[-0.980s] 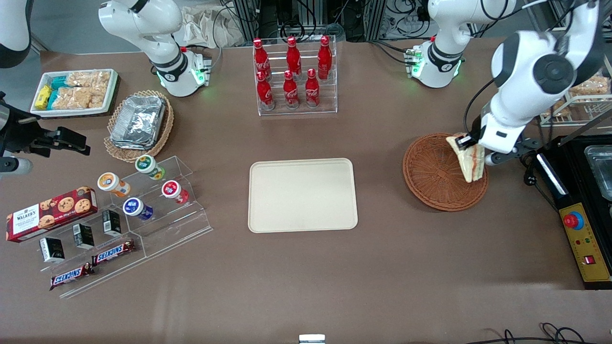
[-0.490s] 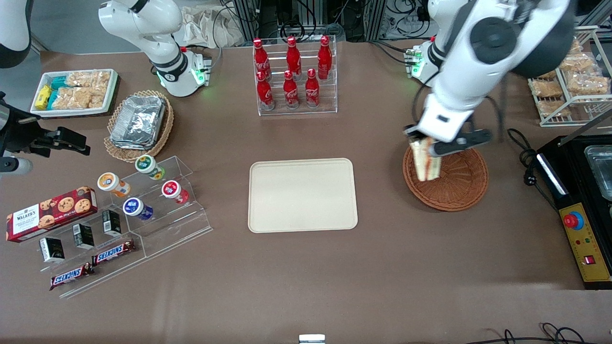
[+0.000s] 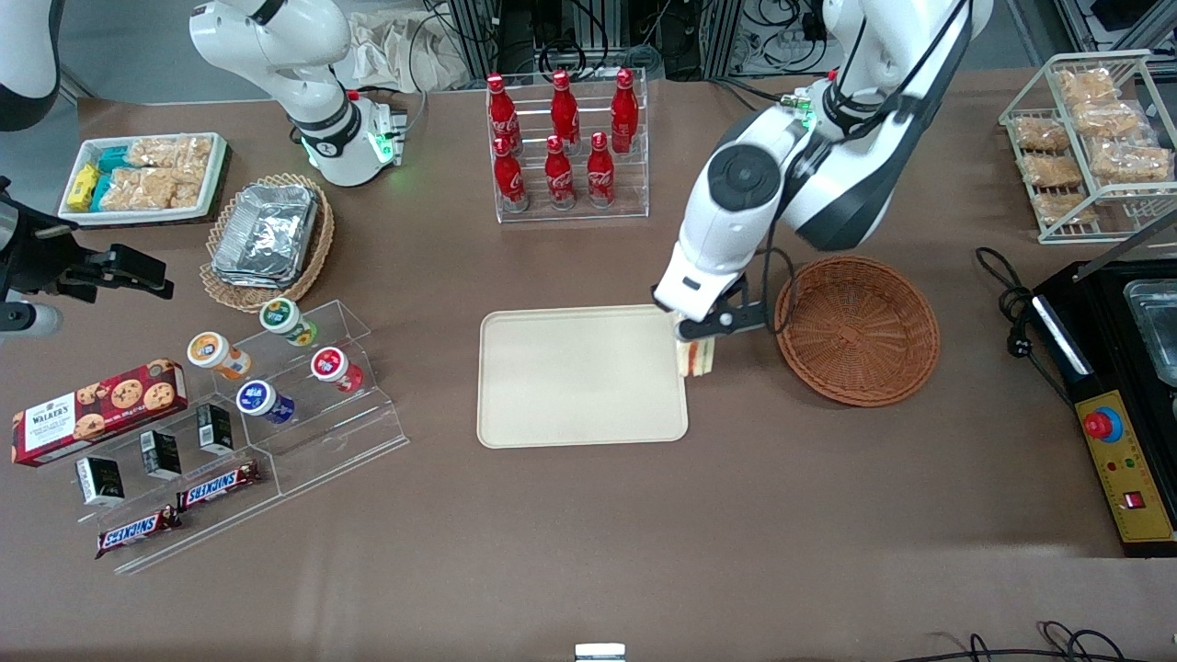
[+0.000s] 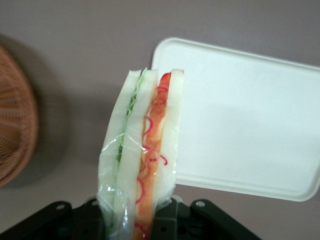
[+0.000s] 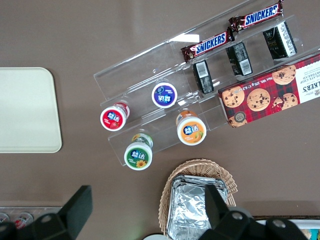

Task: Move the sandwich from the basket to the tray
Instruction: 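Carry the sandwich with the left gripper over the cream tray and lower it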

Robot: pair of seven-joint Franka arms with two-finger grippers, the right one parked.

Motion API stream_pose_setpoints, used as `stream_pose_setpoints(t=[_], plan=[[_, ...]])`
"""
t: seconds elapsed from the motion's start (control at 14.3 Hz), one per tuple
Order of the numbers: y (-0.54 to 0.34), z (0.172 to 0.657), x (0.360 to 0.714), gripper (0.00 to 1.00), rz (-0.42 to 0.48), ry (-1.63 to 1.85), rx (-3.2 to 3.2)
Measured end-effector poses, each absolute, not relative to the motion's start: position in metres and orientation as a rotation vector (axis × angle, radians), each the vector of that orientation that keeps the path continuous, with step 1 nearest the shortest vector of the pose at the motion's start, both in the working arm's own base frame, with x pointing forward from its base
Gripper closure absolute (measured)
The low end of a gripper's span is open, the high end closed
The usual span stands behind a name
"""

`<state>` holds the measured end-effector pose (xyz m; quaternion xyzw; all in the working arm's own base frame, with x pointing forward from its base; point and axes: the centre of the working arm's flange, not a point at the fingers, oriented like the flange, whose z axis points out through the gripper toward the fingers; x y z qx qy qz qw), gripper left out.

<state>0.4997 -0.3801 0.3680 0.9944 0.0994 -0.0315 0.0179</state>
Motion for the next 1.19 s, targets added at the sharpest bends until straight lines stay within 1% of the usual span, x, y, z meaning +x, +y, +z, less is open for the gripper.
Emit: stream_pose_setpoints(t=[0.21,0.35,0.56,0.7,0.84,0.98,1.19], plan=[[-0.386,0.297,0.511,0.75,-0.112,0.253,3.094],[-0.389,0.263,0.515,0.75,-0.124,0.232,3.087],[-0.405,0.237,0.509,0.75,-0.097,0.207,3.104],[-0.421,0.229,0.502,0.75,-0.077,0.206,3.12],[-0.426,0.224,0.502,0.76,-0.057,0.19,3.129],[-0.424,0.22,0.504,0.62,-0.032,0.167,3.147],[-0.425,0.227,0.512,0.31,-0.007,0.195,3.144]])
